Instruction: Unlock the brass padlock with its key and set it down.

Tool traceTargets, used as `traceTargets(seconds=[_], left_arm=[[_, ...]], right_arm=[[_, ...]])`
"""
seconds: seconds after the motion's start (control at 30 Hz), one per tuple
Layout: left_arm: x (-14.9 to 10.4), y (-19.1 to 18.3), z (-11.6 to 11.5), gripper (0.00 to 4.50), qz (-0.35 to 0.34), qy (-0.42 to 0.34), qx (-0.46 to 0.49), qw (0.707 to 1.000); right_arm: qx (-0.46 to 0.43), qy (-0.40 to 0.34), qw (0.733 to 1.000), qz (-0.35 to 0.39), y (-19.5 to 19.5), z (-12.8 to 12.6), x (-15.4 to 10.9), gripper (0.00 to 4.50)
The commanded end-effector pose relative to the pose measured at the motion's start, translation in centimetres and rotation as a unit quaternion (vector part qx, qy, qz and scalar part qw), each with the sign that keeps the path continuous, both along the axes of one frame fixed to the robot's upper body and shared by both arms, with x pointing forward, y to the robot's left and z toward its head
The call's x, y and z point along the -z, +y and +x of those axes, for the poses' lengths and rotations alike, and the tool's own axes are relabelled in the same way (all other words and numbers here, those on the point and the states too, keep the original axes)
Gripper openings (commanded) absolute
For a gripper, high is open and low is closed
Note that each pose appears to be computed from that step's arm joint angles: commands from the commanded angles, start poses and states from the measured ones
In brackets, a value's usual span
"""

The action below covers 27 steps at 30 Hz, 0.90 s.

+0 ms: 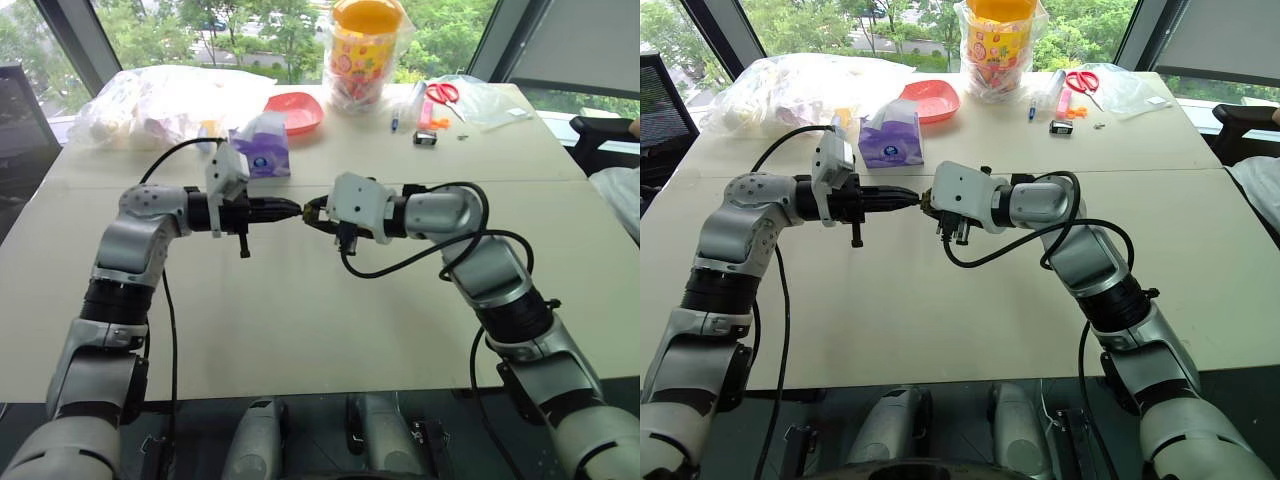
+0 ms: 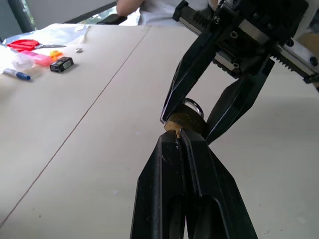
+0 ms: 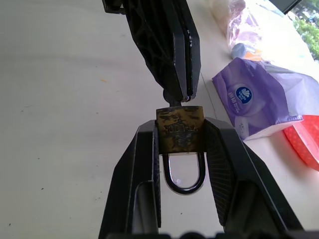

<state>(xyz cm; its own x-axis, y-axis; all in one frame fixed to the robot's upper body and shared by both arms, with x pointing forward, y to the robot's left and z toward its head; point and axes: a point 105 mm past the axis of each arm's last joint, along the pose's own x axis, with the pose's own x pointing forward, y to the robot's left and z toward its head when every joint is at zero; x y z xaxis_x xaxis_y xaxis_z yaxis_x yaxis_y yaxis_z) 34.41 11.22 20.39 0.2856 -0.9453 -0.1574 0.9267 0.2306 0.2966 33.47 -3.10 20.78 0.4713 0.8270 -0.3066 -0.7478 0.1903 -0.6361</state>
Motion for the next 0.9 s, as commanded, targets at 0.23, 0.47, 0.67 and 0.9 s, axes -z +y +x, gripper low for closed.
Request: traceTargets(seconds=[0.23,0.47,0.67,0.9], left_arm=[[0.9,-1.4,-1.7,0.02,0.076,-0.09,0.062,0.991],[-0.9,-0.9,0.6,0.02,-0.016,0.01,-0.012,1.0],[-3.8,1.1,1.2,0.27,-0.149,0.183,-0.012,0.972],[-3.7,0.7,0.9,2.09,-0.146,0.2,0.001,0.969]], right_arm=[[-0.005,-0.044,0.998,0.039,0.1,-0.3,-3.0,0.69],[-0.005,-0.069,0.997,0.038,0.1,-0.3,-3.4,0.69],[-0.015,-0.15,0.988,0.011,0.4,-0.3,-3.9,0.69],[-0.01,-0.173,0.985,0.0,0.4,0.1,-3.8,0.69]])
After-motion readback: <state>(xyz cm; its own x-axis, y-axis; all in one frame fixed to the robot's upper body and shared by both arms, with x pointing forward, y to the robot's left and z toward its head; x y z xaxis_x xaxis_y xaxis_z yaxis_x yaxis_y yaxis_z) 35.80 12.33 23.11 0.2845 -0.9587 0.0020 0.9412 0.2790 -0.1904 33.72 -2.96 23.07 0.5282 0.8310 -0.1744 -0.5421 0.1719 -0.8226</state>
